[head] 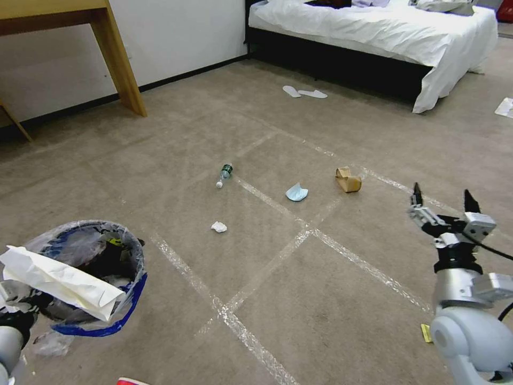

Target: Pick up the trash bin and place the garbage on the floor into it.

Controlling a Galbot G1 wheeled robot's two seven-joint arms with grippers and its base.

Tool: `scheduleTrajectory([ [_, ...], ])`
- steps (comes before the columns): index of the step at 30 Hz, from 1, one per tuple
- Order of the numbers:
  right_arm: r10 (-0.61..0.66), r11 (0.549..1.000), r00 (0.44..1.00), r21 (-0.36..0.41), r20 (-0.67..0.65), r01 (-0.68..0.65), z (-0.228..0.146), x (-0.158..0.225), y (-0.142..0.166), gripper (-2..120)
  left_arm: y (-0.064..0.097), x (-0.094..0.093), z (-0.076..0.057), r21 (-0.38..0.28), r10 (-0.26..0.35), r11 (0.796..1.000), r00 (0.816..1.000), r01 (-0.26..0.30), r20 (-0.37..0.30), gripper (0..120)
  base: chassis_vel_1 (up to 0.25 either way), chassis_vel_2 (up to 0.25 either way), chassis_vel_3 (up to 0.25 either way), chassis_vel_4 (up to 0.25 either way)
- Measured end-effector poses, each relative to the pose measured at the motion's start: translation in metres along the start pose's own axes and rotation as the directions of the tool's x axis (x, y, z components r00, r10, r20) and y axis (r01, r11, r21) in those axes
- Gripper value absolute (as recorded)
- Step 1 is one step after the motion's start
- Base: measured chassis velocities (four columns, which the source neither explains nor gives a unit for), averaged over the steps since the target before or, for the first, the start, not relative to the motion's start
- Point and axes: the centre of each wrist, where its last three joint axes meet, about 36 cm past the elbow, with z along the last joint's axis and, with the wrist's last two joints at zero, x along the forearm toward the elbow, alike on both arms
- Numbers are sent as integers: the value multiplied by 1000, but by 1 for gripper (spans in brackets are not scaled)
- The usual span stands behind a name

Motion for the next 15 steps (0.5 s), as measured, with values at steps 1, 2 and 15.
scheduleTrajectory([
  [1, 0, 1000, 1000, 0, 0, 0, 0, 0, 0, 100, 0, 0, 0, 0, 0, 1000, 1000, 0, 0, 0, 0, 0, 0, 0],
  [2, 27, 1000, 999, -4, -19, -27, -1, -1, -2, 100, 0, -1, 0, 1, 0, 1000, 1000, 0, -1, 0, 0, 0, 0, 0],
  [15, 484, 841, 653, 102, -583, -532, 105, -41, -101, 100, 3, -9, 6, 6, -1, 1000, 1000, 1, -16, 0, 0, 0, 0, 0],
])
